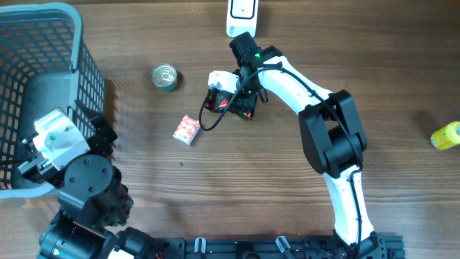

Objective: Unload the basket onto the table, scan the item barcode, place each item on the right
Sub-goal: 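Lift the hex wrench pack off the table with the right gripper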

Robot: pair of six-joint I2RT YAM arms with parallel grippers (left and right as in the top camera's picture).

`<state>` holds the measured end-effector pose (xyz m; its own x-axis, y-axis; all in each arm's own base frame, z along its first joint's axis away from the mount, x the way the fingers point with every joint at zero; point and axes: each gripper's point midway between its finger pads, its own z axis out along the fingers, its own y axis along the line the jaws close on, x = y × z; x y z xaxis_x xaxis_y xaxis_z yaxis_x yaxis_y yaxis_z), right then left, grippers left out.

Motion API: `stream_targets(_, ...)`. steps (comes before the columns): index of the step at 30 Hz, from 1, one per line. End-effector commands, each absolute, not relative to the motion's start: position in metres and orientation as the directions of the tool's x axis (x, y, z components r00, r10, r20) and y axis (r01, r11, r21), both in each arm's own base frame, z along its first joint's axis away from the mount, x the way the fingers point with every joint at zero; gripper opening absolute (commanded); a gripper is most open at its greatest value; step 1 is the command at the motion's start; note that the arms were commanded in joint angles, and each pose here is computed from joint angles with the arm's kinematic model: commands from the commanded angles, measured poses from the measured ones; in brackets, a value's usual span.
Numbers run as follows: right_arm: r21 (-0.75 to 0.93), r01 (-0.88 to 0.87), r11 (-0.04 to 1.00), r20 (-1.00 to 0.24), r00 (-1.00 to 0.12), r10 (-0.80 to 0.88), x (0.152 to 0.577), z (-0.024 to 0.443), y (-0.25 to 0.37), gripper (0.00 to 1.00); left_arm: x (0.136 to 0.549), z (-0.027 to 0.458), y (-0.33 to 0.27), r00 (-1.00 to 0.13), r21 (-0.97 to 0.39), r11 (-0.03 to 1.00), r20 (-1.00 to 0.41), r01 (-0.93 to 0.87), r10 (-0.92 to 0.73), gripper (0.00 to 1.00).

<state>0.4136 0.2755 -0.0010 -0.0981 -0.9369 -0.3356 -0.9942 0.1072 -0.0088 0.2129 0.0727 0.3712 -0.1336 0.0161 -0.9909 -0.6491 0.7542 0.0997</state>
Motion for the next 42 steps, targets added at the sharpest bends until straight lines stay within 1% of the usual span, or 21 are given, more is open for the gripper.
stream_targets(1, 0.041, -0.99, 0.132, -0.257, -0.138, -0.956, 0.403, -0.034, 0.267, 0.62, 0.21, 0.376, 0.076, -0.121, 0.089, 0.741, -0.993, -0.665, 0.011, 1.0)
stream_targets(3, 0.043, -0.99, 0.135, -0.257, -0.141, -0.956, 0.403, -0.034, 0.267, 0.55, 0.21, 0.376, 0.076, -0.121, 0.089, 0.741, -0.993, -0.665, 0.011, 1.0)
stream_targets(5, 0.046, -0.988, 0.148, -0.256, -0.155, -0.954, 0.403, -0.034, 0.267, 0.52, 0.21, 0.376, 0.076, -0.121, 0.089, 0.741, -0.993, -0.665, 0.011, 1.0)
stream_targets(8, 0.054, -0.983, 0.173, -0.254, -0.181, -0.95, 0.402, -0.034, 0.267, 0.42, 0.21, 0.376, 0.076, -0.121, 0.089, 0.741, -0.993, -0.665, 0.011, 1.0)
stream_targets(13, 0.1, -0.968, 0.23, -0.276, -0.249, -0.928, 0.398, -0.032, 0.273, 0.41, 0.21, 0.376, 0.076, -0.121, 0.089, 0.741, -0.993, -0.665, 0.011, 1.0)
stream_targets(18, 0.186, -0.941, 0.281, -0.303, -0.327, -0.895, 0.388, -0.029, 0.281, 0.35, 0.21, 0.376, 0.076, -0.121, 0.089, 0.741, -0.993, -0.665, 0.011, 1.0)
stream_targets(22, 0.247, -0.917, 0.312, -0.32, -0.381, -0.867, 0.382, -0.025, 0.288, 0.33, 0.21, 0.376, 0.076, -0.121, 0.089, 0.741, -0.993, -0.665, 0.011, 1.0)
stream_targets(26, 0.32, -0.902, 0.29, -0.353, -0.398, -0.847, 0.372, -0.019, 0.297, 0.31, 0.21, 0.376, 0.076, -0.121, 0.089, 0.741, -0.993, -0.665, 0.011, 1.0)
stream_targets(32, 0.331, -0.898, 0.289, -0.358, -0.403, -0.842, 0.371, -0.018, 0.299, 0.27, 0.21, 0.376, 0.076, -0.121, 0.089, 0.741, -0.993, -0.665, 0.011, 1.0)
stream_targets(35, 0.396, -0.881, 0.26, -0.393, -0.418, -0.819, 0.362, -0.011, 0.308, 0.25, 0.21, 0.376, 0.076, -0.121, 0.089, 0.741, -0.993, -0.665, 0.011, 1.0)
stream_targets(37, 0.443, -0.864, 0.239, -0.411, -0.433, -0.802, 0.355, -0.005, 0.314, 0.24, 0.21, 0.376, 0.076, -0.121, 0.089, 0.741, -0.993, -0.665, 0.011, 1.0)
stream_targets(42, 0.54, -0.804, 0.249, -0.421, -0.514, -0.748, 0.348, 0.007, 0.325, 0.24, 0.21, 0.376, 0.076, -0.121, 0.089, 0.741, -0.993, -0.665, 0.011, 1.0)
